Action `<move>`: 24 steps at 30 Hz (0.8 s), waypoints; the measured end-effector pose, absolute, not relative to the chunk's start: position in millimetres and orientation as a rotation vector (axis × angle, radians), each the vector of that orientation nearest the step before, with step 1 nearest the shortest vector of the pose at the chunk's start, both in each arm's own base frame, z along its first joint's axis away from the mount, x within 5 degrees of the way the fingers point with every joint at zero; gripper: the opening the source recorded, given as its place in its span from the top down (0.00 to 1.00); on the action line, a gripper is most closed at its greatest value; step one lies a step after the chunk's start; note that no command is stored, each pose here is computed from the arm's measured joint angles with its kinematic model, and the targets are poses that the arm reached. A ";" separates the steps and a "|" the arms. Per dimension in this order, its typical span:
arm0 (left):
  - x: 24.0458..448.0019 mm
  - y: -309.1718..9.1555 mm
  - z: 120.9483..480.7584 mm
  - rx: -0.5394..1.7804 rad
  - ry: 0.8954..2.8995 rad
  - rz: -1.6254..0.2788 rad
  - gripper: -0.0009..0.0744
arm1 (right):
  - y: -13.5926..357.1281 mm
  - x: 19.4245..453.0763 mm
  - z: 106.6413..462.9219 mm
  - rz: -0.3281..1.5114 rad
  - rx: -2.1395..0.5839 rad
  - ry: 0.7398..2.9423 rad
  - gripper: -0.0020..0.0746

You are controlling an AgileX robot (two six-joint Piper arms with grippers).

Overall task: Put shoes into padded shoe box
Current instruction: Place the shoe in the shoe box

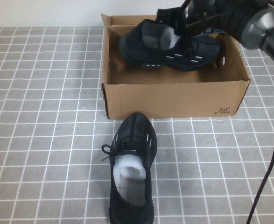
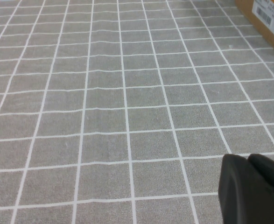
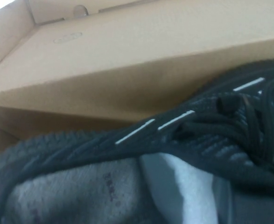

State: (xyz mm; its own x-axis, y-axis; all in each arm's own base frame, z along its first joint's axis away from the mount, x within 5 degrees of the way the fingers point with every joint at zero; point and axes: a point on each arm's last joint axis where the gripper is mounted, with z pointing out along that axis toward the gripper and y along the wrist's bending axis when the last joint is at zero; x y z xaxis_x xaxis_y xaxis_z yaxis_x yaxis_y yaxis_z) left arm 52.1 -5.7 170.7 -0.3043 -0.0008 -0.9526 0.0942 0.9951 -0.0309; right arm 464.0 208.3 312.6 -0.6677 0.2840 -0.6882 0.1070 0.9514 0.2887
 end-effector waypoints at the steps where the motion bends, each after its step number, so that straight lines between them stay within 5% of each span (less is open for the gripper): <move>1: 52.1 -5.7 170.7 0.067 1.878 -0.094 0.99 | 208.7 465.6 310.9 0.281 0.267 2.293 0.95; 24: 52.1 -5.7 170.7 0.067 1.878 -0.094 0.99 | 223.6 492.3 268.5 0.229 0.122 2.196 0.95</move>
